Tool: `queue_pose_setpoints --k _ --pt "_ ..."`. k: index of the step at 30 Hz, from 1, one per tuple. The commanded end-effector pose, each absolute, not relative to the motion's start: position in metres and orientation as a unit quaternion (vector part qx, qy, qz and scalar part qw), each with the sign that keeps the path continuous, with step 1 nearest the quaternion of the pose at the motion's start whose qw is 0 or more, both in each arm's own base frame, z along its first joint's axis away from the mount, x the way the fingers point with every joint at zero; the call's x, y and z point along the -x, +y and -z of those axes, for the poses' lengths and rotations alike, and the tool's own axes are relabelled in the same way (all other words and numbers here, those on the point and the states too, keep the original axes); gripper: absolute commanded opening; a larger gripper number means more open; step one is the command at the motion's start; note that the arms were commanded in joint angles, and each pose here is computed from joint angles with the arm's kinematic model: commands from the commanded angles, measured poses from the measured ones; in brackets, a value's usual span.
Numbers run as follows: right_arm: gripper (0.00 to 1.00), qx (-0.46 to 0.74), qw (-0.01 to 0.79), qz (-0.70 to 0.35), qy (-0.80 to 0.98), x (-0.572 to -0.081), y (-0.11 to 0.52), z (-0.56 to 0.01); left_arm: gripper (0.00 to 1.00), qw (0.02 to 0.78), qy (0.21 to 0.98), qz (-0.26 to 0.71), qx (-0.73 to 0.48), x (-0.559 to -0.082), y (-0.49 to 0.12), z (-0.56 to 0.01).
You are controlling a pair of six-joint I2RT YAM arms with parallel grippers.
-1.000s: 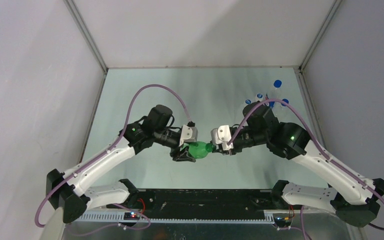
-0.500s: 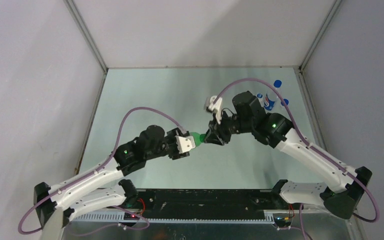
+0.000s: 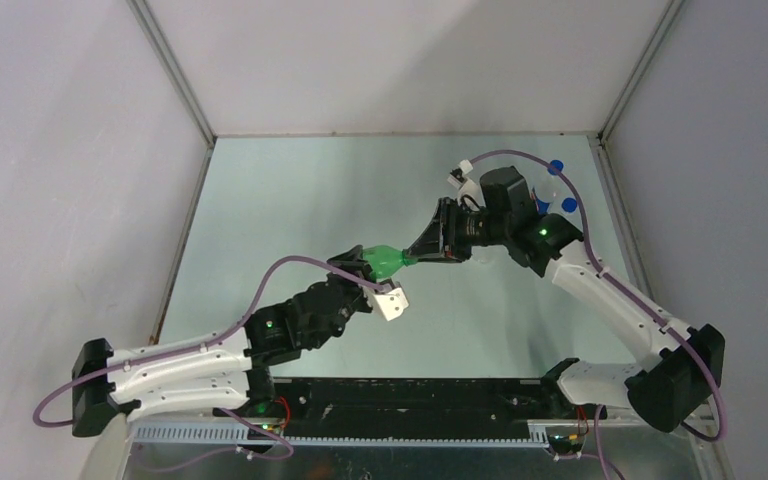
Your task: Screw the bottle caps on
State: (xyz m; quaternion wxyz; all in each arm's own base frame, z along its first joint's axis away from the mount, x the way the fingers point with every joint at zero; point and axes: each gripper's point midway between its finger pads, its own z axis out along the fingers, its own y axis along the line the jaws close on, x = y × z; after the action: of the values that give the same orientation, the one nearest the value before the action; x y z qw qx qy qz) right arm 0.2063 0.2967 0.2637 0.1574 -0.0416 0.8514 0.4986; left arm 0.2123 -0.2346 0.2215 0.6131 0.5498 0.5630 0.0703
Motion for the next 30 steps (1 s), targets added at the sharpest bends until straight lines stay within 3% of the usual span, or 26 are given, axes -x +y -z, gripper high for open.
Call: queue_pose_setpoints --k 1,5,10,16,22,30 --pt "0.15 0.022 0.209 -0.522 0.826 -0.228 0.304 -0.287 0.0 0.688 0.492 0.004 -0.533 -0.193 -0.27 -0.272" --pt "0.42 0.092 0.28 -0.52 0.802 -0.226 0.297 -0.308 0.0 0.668 0.527 0.024 -0.525 -0.199 -0.255 -0.259" --pt "0.63 0.225 0.403 -0.496 0.736 -0.216 0.282 -0.342 0.0 0.625 0.559 0.095 -0.536 -0.196 -0.248 -0.244" --pt "0.67 0.437 0.498 -0.431 0.613 -0.181 0.266 -0.358 0.0 0.553 0.569 0.227 -0.565 -0.177 -0.25 -0.239" --pt "0.65 0.594 0.52 -0.352 0.504 -0.144 0.256 -0.343 0.0 0.488 0.548 0.345 -0.585 -0.157 -0.26 -0.25" --pt "0.58 0.675 0.517 -0.306 0.428 -0.126 0.26 -0.329 0.0 0.41 0.528 0.417 -0.616 -0.139 -0.274 -0.251"
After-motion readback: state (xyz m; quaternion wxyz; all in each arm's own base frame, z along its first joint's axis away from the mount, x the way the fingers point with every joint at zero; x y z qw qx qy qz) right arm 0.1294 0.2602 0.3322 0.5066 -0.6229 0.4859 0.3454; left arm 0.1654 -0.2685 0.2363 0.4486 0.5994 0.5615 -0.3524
